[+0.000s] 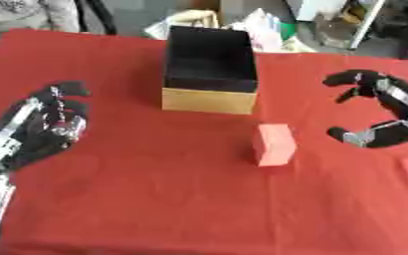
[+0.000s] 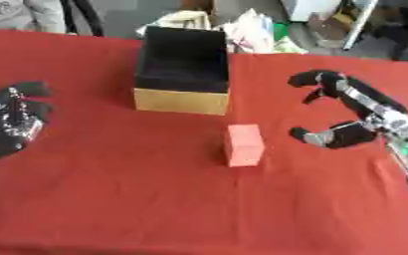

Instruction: Pick up objects on the table and place them in the box.

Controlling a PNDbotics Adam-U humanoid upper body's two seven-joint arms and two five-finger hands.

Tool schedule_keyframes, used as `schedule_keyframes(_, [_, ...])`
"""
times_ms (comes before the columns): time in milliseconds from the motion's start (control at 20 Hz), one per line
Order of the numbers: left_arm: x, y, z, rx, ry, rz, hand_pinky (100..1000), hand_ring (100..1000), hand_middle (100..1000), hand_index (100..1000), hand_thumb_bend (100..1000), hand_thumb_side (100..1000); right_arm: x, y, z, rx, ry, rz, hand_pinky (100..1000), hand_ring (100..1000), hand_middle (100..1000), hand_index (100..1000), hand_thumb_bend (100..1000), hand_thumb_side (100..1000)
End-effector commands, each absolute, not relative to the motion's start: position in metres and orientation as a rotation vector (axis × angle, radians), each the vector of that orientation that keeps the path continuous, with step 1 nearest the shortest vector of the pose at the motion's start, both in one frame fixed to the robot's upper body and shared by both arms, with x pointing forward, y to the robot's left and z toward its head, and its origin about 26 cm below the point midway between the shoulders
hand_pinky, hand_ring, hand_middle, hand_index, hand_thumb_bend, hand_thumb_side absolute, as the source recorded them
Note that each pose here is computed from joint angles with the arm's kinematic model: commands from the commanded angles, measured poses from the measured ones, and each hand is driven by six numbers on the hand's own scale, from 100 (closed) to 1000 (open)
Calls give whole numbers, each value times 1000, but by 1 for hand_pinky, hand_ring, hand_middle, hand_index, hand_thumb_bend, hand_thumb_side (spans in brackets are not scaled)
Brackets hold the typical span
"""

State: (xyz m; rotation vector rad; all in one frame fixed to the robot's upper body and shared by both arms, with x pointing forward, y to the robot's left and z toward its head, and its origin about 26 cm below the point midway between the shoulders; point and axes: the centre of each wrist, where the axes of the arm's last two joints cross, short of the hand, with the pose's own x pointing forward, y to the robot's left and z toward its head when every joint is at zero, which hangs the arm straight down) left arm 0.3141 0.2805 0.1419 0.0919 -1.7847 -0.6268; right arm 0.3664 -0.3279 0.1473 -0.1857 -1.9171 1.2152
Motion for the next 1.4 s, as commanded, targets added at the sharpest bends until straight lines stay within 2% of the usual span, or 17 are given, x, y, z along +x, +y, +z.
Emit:
schedule_keyframes(50, [314, 283, 150, 98, -1807, -633, 706, 754, 778, 875, 100, 279, 369, -334, 160, -229, -1903, 1274, 701, 890, 825, 901, 428, 100])
schedule_keyframes(1400, [315, 280, 149, 75, -1804, -648, 708, 755, 780, 875, 100, 281, 403, -314, 129, -168, -1721, 1466, 710, 890, 822, 906, 442, 100])
